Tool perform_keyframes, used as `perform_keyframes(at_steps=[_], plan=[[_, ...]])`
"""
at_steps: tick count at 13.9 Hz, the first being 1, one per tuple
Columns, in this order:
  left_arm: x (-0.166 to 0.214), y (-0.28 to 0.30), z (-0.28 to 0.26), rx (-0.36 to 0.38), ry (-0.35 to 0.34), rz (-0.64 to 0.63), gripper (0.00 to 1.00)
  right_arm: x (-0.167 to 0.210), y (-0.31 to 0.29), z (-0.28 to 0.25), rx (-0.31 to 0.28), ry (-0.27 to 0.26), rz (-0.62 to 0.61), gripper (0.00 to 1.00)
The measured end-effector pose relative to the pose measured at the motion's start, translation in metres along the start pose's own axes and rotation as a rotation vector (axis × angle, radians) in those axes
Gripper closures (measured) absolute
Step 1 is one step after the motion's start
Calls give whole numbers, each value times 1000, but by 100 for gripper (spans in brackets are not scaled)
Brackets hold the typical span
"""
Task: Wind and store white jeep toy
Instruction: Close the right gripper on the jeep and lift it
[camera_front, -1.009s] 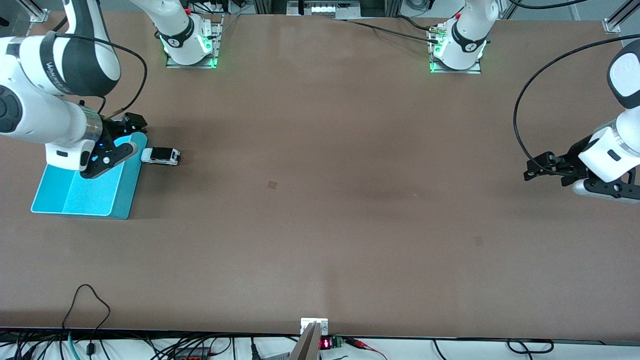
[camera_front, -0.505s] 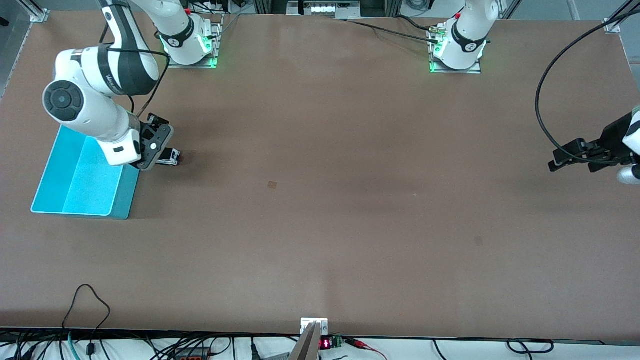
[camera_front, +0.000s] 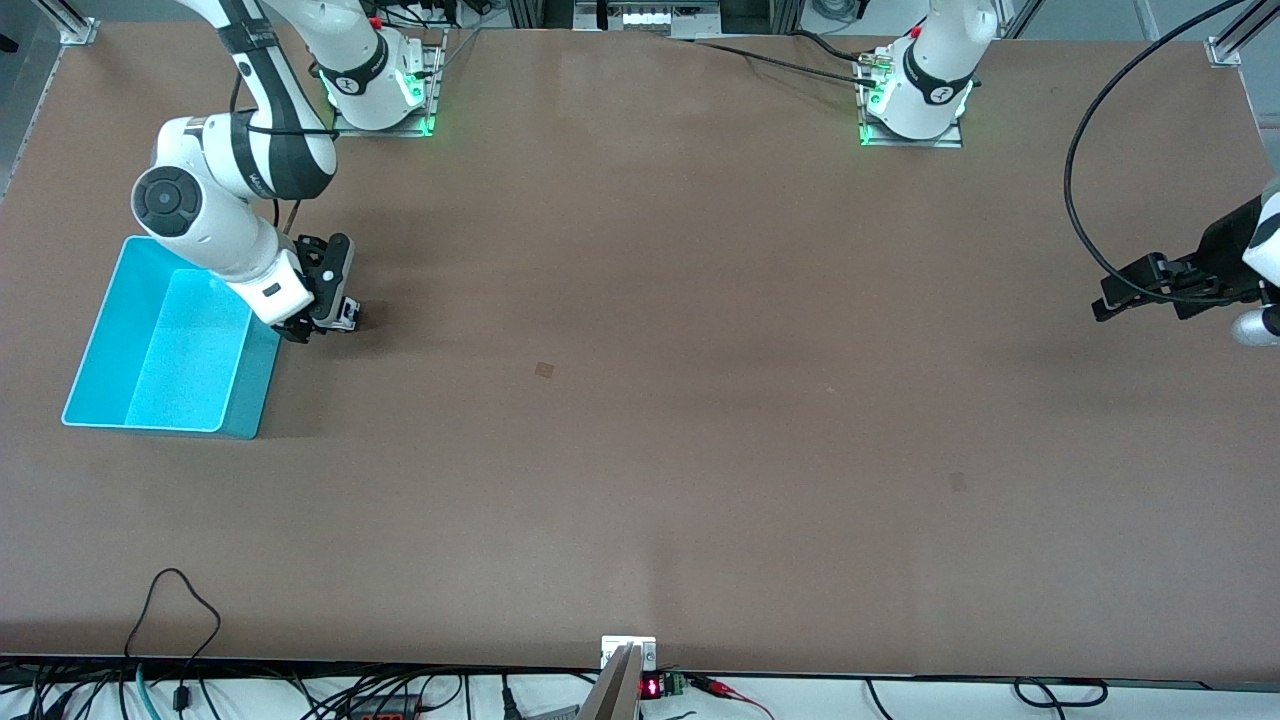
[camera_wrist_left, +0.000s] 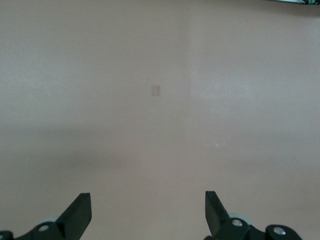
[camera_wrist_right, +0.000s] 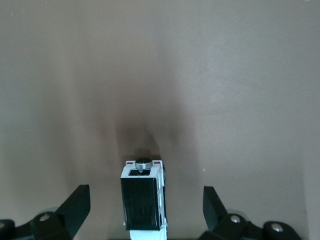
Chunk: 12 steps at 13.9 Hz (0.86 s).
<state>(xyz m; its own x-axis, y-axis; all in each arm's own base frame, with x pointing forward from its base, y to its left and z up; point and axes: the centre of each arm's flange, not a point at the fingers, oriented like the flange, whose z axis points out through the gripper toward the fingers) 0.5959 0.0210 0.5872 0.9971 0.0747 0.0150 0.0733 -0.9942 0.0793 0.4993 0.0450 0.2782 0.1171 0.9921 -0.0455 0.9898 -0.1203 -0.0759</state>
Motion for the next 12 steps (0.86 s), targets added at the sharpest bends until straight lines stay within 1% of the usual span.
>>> perform_keyframes(at_steps=[1, 5, 8, 12], plan=[[-3, 0, -3, 0, -11, -1, 0, -3, -3, 11, 7, 0, -15, 0], [-21, 1, -21, 0, -4, 1, 0, -14, -9, 39, 25, 4, -15, 0], [-38, 1, -16, 0, -9, 2, 0, -18, -9, 48, 37, 4, -10, 0], [-47, 0, -17, 0, -1, 1, 0, -30, -5, 61, 29, 14, -35, 0]])
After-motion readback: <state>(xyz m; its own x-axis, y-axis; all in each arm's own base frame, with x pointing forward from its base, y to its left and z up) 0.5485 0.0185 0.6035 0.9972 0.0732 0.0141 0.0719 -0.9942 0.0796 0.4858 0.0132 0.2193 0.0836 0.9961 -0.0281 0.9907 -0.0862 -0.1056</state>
